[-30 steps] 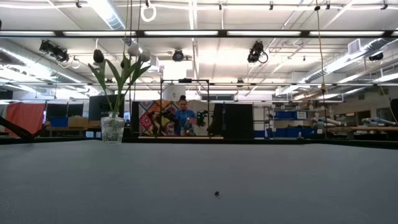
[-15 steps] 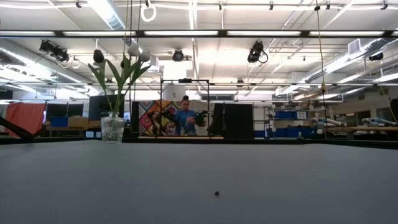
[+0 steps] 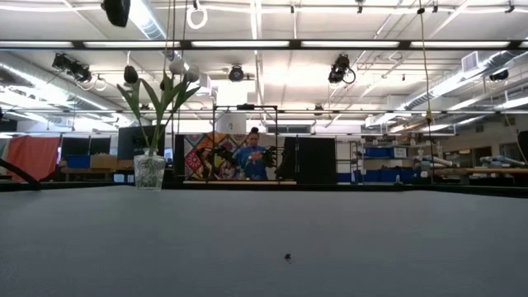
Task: Sort flowers into vase by color
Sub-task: Return to Home Position
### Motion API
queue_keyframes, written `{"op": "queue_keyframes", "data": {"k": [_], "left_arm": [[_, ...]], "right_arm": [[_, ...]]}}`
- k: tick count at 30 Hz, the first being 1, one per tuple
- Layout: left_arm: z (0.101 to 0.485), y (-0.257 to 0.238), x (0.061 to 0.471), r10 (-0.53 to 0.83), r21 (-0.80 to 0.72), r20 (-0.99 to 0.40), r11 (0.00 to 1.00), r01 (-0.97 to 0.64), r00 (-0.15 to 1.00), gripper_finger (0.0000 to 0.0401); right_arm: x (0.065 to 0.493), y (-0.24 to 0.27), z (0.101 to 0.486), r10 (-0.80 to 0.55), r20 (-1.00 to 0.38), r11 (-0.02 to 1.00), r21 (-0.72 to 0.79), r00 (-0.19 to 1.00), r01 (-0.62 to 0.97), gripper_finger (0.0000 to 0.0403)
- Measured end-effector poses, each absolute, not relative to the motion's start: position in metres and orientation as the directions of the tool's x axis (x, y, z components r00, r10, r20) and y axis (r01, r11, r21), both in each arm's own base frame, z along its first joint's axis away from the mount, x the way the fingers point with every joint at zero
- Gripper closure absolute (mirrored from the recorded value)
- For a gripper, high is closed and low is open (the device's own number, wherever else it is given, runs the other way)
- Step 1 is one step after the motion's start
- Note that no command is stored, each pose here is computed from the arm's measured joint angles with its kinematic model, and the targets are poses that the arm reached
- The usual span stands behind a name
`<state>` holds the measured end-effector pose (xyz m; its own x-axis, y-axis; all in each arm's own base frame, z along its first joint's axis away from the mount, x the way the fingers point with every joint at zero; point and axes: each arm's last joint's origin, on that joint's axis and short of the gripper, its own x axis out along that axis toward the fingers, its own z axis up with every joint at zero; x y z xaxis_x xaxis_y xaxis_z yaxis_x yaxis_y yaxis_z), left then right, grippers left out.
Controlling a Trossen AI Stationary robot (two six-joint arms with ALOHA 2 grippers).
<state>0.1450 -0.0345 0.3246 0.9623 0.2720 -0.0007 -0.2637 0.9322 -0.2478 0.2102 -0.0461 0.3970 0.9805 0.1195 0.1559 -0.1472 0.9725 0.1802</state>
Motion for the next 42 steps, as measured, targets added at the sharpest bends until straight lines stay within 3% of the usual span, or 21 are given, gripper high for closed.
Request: {"op": "queue_keyframes", "data": {"k": [6, 10, 20, 24, 30, 38, 42], "left_arm": [[0.324, -0.020, 0.146, 0.312, -0.245, -0.007, 0.920, -0.304, 0.950, 0.0400], [0.323, -0.016, 0.145, 0.281, -0.230, -0.022, 0.933, -0.278, 0.959, 0.0401], [0.312, -0.007, 0.120, 0.297, -0.068, -0.112, 0.950, -0.306, 0.948, 0.0401], [0.288, -0.005, 0.106, 0.281, -0.049, -0.118, 0.956, -0.288, 0.953, 0.0401], [0.252, -0.001, 0.096, 0.308, 0.099, -0.140, 0.950, -0.296, 0.941, 0.0401], [0.225, 0.001, 0.088, 0.264, 0.083, -0.126, 0.963, -0.255, 0.956, 0.0401], [0.221, 0.002, 0.079, 0.268, 0.111, -0.126, 0.961, -0.255, 0.955, 0.0401]], "right_arm": [[0.182, -0.048, 0.366, 0.031, 0.214, 0.987, 0.145, 0.976, -0.063, 0.0397], [0.178, -0.048, 0.337, -0.045, 0.147, 0.963, 0.271, 0.988, 0.004, 0.0398], [0.165, -0.044, 0.312, 0.001, 0.189, 0.975, 0.216, 0.982, -0.042, 0.0401], [0.158, -0.042, 0.297, -0.001, 0.170, 0.988, 0.155, 0.985, -0.026, 0.0401], [0.148, -0.039, 0.273, 0.001, 0.207, 0.996, 0.086, 0.978, -0.020, 0.0402], [0.136, -0.036, 0.223, -0.004, 0.303, 0.990, 0.134, 0.953, -0.038, 0.0402], [0.132, -0.037, 0.206, -0.001, 0.265, 0.979, 0.199, 0.964, -0.053, 0.0402]]}}
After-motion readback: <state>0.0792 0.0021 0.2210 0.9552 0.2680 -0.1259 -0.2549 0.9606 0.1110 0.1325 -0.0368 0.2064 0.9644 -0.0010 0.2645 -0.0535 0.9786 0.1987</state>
